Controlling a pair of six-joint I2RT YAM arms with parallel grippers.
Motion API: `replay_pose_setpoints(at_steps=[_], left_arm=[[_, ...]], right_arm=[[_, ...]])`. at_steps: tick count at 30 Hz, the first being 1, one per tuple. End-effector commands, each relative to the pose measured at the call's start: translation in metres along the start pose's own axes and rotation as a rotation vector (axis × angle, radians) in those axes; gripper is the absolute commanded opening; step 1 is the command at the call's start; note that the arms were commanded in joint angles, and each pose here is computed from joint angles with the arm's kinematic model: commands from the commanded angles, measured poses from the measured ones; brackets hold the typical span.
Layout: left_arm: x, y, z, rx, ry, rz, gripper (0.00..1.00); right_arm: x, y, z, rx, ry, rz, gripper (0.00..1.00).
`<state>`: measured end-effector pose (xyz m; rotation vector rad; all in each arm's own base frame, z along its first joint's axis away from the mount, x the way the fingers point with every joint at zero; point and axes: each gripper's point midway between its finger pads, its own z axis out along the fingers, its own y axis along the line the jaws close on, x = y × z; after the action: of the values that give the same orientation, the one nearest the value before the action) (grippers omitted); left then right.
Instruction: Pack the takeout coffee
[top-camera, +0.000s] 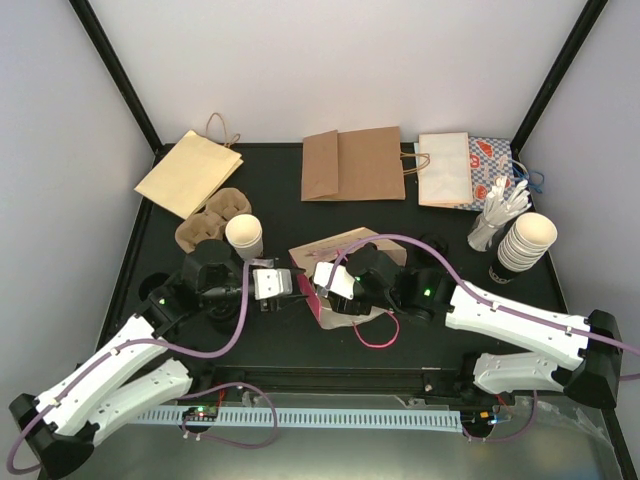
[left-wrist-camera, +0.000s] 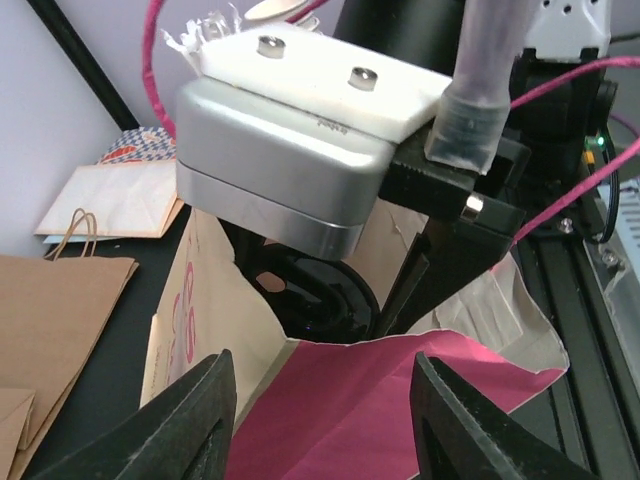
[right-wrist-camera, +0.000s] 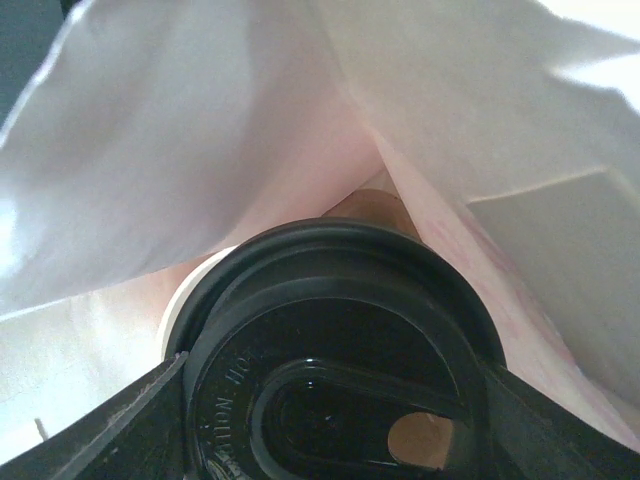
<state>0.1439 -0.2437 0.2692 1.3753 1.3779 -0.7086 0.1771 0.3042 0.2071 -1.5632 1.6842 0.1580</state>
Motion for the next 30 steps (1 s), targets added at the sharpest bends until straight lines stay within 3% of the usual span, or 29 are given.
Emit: replay_pose_setpoints(at_steps=[1, 3, 8, 10, 19, 30], left_arm=[[-0.004, -0.003, 0.005, 0.036, -0.021, 0.154, 0.49], [-0.004, 0.001, 0.008, 0.025, -0.019, 0.165, 0.43], [0.003, 0.005, 0.014, 0.025, 0.013, 0.178, 0.09], [0.006, 0.006, 0.014, 0.028, 0.038, 0.182, 0.02], [0.014, 0.018, 0.016, -0.027, 0.09, 0.214, 0.02], [0.017, 0.049, 0.02, -0.116, 0.146, 0.227, 0.02]], right_arm=[[-0.014, -0.006, -0.007, 0.0, -0.043, 0.02, 0.46], [-0.014, -0.006, -0.007, -0.004, -0.042, 0.021, 0.46], [-0.012, -0.005, -0.008, -0.007, -0.037, 0.021, 0.46], [-0.012, -0.005, -0.011, -0.009, -0.038, 0.024, 0.46], [-0.018, -0.003, -0.052, -0.062, -0.065, 0.09, 0.46], [-0.043, 0.054, -0.129, -0.382, -0.214, 0.158, 0.47]])
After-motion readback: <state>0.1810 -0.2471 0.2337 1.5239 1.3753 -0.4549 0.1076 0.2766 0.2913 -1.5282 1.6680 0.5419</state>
